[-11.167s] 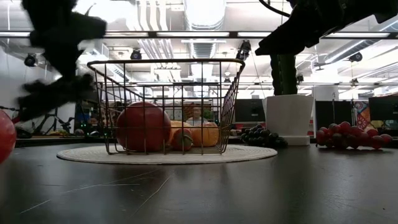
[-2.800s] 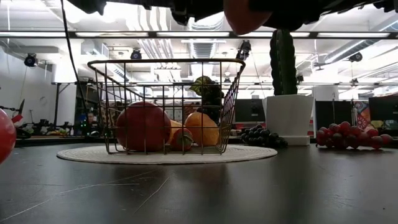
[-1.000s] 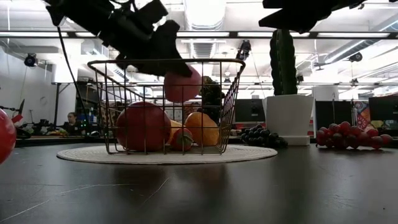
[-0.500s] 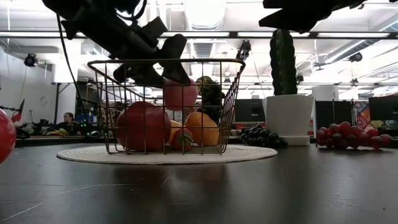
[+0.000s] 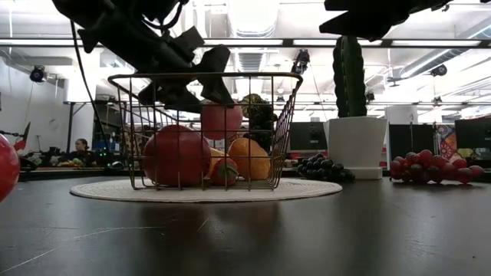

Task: Build produce basket
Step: Put the peach into the wire basket, then put the red mango into the wire basket

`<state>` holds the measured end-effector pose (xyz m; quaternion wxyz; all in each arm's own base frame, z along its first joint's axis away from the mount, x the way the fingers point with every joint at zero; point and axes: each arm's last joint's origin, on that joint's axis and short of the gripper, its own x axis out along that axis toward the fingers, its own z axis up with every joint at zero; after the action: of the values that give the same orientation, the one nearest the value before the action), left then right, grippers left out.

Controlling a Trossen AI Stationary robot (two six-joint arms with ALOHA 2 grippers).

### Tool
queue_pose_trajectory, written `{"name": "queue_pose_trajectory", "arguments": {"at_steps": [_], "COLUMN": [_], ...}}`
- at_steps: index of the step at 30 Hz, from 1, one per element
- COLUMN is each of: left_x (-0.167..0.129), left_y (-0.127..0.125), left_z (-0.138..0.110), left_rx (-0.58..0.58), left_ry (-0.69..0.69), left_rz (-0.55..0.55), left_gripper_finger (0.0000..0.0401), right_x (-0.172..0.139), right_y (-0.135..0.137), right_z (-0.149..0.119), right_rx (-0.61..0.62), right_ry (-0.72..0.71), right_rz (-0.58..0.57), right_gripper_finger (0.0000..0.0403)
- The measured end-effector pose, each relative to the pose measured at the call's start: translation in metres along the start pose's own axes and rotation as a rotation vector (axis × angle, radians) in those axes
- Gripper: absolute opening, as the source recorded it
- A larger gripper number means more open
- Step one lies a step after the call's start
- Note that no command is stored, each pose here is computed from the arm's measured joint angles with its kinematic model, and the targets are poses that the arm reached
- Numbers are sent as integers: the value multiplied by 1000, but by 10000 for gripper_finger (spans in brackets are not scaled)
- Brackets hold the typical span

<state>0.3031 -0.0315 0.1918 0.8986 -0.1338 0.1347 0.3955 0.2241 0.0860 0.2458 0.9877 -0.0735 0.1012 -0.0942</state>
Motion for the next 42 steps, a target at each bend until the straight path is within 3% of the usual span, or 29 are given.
{"name": "queue_pose_trajectory", "arguments": {"at_steps": [4,14,18,29,36,42], "left_x": [0,0,-1,-21,-24,-11], "left_y": [-1,-1,-2,-1,1,1], "left_z": [-1,-1,-1,35,43,33], "left_rx": [1,3,59,128,213,247], "left_ry": [17,28,49,-10,-37,-5], "left_rz": [-23,-38,-68,-187,-191,-156], "left_gripper_finger": [285,344,349,349,311,245], "right_x": [0,0,0,0,0,0], "right_y": [0,0,0,0,0,0], "right_z": [0,0,0,-3,-5,-5], "right_rx": [2,2,1,17,15,15], "right_ry": [0,1,3,27,30,30], "right_rz": [0,1,1,2,2,1], "right_gripper_finger": [373,373,373,373,373,373]}}
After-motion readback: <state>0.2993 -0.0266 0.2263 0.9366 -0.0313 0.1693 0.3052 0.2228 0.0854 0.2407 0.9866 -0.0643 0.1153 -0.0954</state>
